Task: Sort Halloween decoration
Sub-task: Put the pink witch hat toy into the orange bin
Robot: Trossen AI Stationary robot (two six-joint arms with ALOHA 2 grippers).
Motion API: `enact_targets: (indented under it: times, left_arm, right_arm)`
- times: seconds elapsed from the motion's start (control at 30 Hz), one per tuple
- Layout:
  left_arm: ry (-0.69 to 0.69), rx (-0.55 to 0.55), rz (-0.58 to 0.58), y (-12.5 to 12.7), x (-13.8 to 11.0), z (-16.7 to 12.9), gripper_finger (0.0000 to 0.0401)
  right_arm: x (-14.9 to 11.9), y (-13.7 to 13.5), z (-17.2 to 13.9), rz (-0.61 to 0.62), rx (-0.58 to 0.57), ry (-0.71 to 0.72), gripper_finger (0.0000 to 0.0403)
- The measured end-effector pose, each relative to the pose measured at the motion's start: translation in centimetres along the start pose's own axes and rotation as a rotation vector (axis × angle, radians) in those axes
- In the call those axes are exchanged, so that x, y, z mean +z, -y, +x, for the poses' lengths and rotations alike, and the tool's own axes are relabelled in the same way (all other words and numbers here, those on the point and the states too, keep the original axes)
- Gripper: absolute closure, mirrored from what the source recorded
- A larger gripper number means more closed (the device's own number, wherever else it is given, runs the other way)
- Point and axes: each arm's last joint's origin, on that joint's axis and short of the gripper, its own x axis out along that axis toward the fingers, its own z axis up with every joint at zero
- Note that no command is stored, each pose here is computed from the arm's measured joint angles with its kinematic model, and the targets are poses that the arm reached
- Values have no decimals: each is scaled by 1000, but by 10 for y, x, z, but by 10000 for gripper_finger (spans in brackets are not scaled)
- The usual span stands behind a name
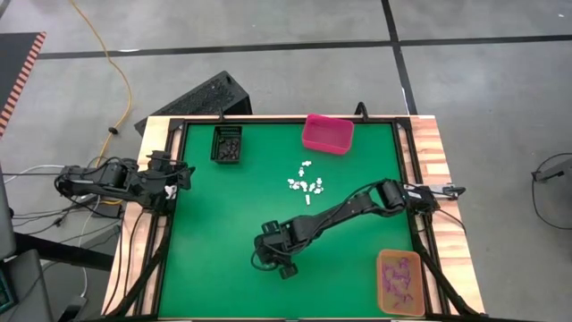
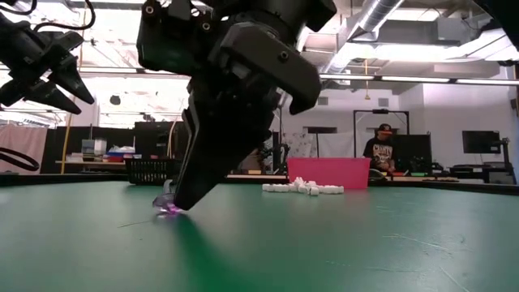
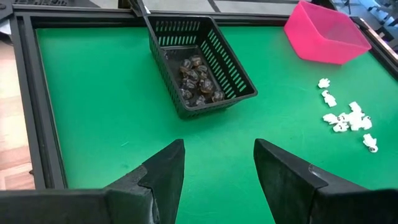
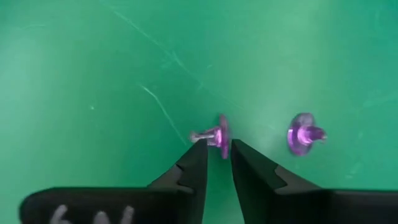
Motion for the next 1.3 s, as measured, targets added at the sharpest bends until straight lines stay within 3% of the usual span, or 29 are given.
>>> enact_targets:
  times: [0.43,0.77,1.03,1.3]
  left_arm:
    - [1,1,0,0,0,0,218]
    - [1,0,0,0,0,0,218]
    - [0,0,0,0,0,0,218]
    - [0,0,-1,0,0,0,218]
  right_arm:
    - [0,-2,0,59,4,-2,388]
    - [-7,-8,-5,240,17,-86,387]
    - [-11,-38,-30,320,39,-187,387]
    - [-1,-53,-37,264,3,-90,360]
